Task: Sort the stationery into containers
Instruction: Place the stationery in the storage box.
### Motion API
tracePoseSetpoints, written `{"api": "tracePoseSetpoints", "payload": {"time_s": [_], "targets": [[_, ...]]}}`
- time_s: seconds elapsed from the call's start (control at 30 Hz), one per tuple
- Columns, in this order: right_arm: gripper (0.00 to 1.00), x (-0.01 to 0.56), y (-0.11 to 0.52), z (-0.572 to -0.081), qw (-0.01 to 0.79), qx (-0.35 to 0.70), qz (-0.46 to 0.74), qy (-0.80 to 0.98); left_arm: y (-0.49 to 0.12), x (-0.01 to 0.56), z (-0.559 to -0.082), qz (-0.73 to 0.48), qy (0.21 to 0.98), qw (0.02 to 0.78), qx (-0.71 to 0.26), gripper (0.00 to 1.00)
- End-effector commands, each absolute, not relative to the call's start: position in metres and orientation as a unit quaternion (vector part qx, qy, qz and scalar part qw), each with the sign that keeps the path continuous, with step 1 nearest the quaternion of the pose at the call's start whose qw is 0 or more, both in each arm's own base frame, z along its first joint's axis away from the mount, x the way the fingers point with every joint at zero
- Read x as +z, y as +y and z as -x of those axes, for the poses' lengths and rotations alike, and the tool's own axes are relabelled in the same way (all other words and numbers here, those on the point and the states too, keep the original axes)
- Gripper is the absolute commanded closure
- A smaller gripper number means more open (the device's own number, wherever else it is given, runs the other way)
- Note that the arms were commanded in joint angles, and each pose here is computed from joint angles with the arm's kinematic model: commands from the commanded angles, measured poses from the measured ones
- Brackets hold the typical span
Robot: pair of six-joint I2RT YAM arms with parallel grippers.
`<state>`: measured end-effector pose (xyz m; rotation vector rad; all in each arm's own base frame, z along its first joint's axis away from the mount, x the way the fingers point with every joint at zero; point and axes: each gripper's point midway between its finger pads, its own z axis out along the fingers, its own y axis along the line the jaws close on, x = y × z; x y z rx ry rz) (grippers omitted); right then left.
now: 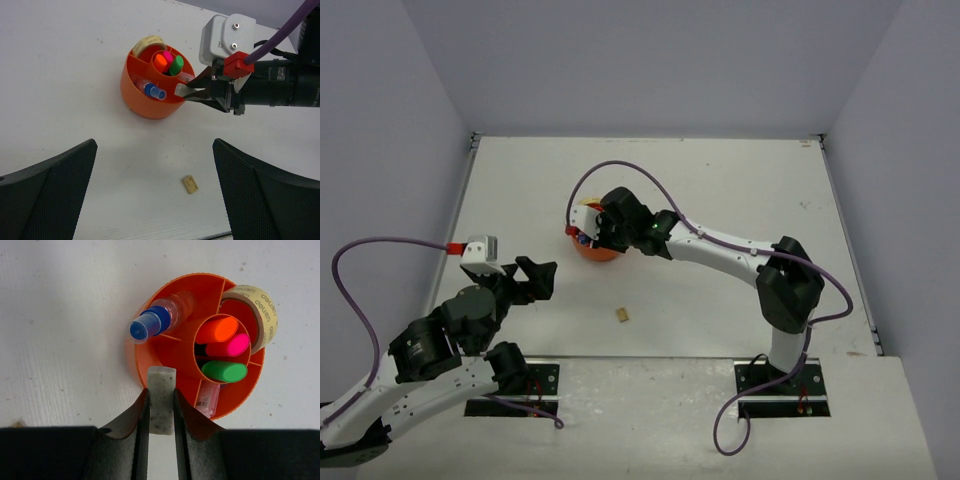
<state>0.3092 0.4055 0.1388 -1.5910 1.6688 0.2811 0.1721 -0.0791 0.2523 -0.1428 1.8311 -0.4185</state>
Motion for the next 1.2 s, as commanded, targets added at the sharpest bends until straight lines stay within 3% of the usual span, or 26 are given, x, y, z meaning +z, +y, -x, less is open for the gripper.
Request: {"api": "tracePoseSetpoints", "payload": {"time_s": [0.0,0.43,0.63,0.83,1.17], "targets": [[0.98,0.158,0.419,-0.307,0.417,0.129,0.649,0.623,-0.079,0.259,-0.174,0.069,0.775,0.6,-0.186,0.0],[0.92,0.147,0.432,-0.322,0.418,0.113,0.656,0.618,-0.079,0.257,-0.175,0.067,0.777,0.599,-0.182,0.0],[0.82,0.14,0.43,-0.33,0.416,0.092,0.659,0.62,-0.083,0.257,-0.175,0.059,0.778,0.597,-0.185,0.0],[0.81,0.144,0.432,-0.332,0.421,0.093,0.658,0.618,-0.085,0.256,-0.175,0.054,0.78,0.596,-0.183,0.0],[0.66,0.142,0.433,-0.326,0.409,0.104,0.661,0.62,-0.086,0.256,-0.175,0.052,0.78,0.596,-0.184,0.0]]}}
